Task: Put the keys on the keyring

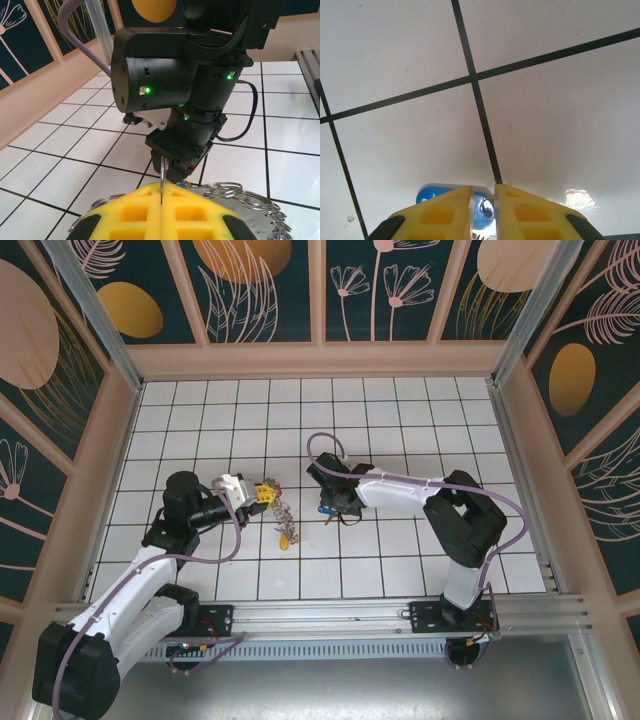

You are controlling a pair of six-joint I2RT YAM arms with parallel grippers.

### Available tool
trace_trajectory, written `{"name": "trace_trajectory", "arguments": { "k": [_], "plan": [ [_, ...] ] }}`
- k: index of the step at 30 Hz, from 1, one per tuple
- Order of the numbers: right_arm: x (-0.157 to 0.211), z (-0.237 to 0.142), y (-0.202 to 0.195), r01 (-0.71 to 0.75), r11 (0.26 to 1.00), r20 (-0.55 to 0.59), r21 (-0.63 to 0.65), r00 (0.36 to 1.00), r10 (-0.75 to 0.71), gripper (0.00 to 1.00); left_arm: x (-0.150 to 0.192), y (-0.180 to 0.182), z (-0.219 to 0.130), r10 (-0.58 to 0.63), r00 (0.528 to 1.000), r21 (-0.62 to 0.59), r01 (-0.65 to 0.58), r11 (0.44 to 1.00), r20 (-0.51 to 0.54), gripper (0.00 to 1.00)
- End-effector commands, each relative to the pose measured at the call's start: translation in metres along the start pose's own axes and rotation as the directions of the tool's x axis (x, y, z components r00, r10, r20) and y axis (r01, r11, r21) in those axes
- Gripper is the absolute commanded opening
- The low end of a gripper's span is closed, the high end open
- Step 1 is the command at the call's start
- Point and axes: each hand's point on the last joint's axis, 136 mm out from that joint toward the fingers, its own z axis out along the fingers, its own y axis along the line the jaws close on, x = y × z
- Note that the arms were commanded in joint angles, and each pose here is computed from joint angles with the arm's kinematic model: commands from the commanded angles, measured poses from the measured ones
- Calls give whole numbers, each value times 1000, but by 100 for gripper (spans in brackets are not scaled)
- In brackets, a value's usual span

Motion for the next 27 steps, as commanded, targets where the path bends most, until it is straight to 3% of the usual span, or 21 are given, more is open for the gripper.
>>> {"name": "trace_trajectory", "arguments": {
  "k": [1,7,14,27],
  "plan": [
    [2,-5,-3,-8,1000,-14,2,1000,8,22,-12,-1,-1,34,999,13,-34,999,33,0],
    [7,-11,-1,-9,1000,-25,11,1000,9,25,-14,1,-3,49,998,-18,-48,999,33,0],
    [15,-6,-12,-18,984,-25,175,999,22,25,-13,1,-2,40,999,-8,-40,999,31,0],
    [23,7,-11,4,985,-75,175,997,9,27,-16,1,-3,50,998,-12,-50,999,35,0]
  ]
}}
